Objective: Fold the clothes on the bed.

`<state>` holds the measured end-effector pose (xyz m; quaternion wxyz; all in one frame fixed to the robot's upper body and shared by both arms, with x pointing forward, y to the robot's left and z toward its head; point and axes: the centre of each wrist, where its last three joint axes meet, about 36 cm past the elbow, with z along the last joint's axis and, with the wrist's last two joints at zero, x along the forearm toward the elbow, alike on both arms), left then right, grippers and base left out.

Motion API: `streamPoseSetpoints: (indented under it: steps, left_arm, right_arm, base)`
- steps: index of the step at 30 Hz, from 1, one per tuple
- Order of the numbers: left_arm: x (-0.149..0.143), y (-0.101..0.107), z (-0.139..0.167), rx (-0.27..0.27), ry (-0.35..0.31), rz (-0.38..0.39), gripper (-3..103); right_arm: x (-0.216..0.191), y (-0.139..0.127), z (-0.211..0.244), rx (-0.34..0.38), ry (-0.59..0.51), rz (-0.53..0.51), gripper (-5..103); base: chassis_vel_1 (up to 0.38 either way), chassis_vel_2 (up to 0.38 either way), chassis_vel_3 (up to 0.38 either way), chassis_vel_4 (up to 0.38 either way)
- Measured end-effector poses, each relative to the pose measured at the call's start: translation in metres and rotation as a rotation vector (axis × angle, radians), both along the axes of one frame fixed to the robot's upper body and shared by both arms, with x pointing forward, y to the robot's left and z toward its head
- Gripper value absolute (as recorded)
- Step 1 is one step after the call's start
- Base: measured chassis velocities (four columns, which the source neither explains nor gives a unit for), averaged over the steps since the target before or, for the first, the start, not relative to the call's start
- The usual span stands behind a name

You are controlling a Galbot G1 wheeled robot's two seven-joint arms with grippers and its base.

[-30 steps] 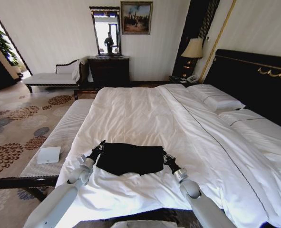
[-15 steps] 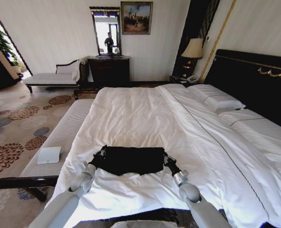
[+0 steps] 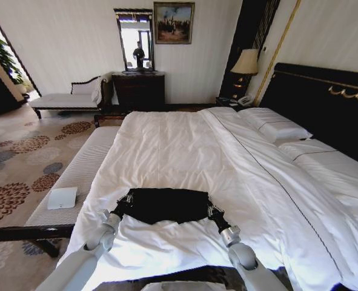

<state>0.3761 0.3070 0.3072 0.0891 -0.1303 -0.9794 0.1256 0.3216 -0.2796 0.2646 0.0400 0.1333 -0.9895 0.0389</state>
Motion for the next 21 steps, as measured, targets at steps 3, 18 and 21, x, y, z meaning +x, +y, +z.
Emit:
streamPoseSetpoints:
  steps: [3,18,21]
  left_arm:
    - [-0.005,0.002,0.0,0.027,-0.006,-0.013,3]
    - [-0.04,0.015,0.003,0.049,0.026,-0.016,0]
    - [-0.049,0.016,0.007,0.066,0.018,-0.029,9]
  right_arm:
    - [-0.002,-0.002,0.003,-0.002,-0.004,0.001,0]
    - [-0.021,0.004,-0.003,-0.027,0.014,0.043,6]
    - [-0.027,0.001,0.0,-0.037,0.013,0.048,17]
  base:
    - [0.0,0.0,0.0,0.0]
    - [0.0,0.0,0.0,0.0]
    - [0.0,0.0,0.0,0.0]
